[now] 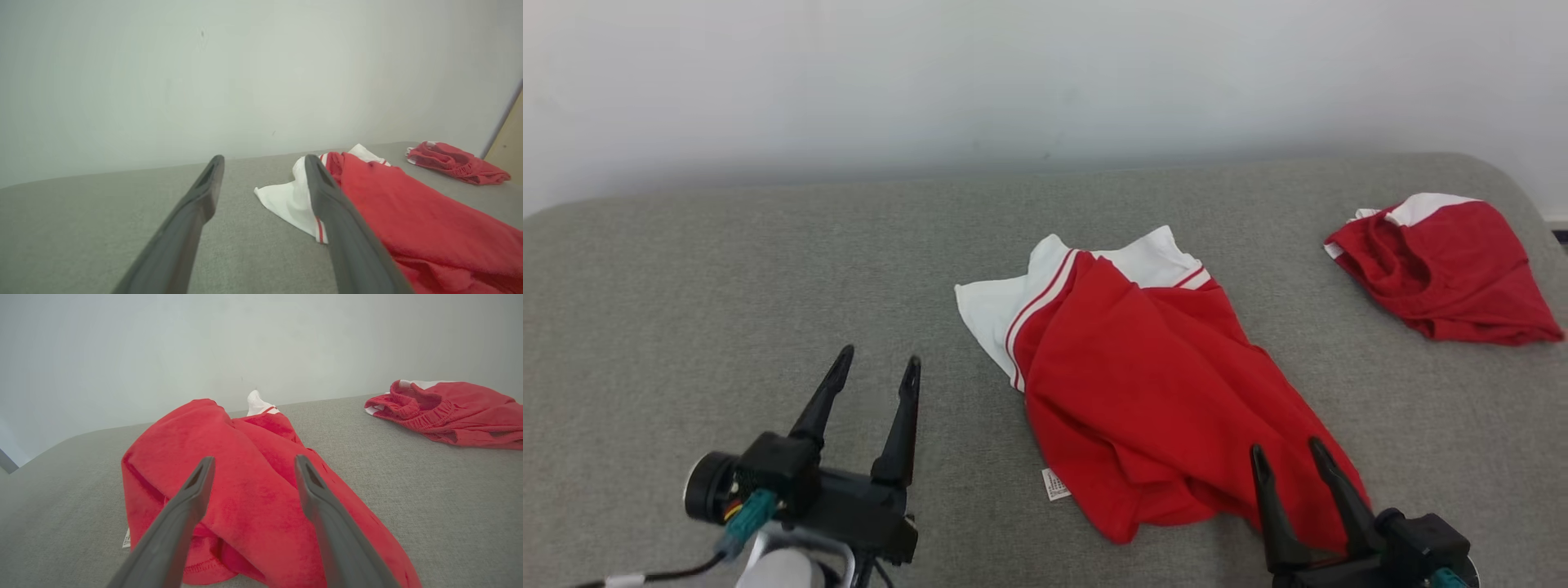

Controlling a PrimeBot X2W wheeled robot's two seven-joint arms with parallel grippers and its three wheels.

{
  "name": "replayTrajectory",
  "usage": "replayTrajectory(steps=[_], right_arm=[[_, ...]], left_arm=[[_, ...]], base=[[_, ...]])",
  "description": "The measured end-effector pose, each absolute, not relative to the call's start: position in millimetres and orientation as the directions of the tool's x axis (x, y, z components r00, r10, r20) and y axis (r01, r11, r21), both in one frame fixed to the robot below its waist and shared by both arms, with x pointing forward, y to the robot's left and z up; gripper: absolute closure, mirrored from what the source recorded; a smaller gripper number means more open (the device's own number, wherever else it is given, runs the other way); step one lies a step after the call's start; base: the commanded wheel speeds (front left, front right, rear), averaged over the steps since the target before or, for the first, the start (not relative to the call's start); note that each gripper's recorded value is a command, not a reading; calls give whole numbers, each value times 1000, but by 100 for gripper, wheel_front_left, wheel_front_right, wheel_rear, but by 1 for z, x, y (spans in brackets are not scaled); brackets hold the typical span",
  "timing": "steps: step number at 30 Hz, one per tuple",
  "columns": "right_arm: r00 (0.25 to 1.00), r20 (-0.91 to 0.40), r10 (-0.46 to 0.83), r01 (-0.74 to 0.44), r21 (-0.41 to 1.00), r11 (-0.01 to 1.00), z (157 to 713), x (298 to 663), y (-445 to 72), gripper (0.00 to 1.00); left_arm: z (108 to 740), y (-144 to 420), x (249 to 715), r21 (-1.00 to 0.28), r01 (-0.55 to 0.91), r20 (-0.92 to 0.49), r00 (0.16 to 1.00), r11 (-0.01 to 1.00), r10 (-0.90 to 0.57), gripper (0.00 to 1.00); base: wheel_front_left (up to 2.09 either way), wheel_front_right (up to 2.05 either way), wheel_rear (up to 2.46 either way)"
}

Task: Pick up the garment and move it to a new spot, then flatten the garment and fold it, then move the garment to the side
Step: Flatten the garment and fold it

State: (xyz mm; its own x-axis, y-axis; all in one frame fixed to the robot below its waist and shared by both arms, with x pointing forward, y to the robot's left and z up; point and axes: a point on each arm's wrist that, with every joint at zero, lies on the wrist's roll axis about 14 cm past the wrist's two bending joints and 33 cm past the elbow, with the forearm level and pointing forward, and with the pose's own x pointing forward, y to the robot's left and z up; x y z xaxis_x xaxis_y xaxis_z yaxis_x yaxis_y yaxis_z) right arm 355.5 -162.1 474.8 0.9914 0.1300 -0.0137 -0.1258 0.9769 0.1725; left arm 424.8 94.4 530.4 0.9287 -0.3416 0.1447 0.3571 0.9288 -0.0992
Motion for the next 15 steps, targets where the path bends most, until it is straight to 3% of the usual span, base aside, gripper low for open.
replayTrajectory(steps=[8,15], right_arm=[[998,-12,58,-55,181,982,476,358,-182,0],[999,-31,-18,23,190,981,471,348,-201,0]], left_arm=[[530,33,465,-75,516,114,855,853,-506,0],[493,-15,478,-98,613,-16,787,784,-617,0]], base=[[0,0,0],[0,0,0]])
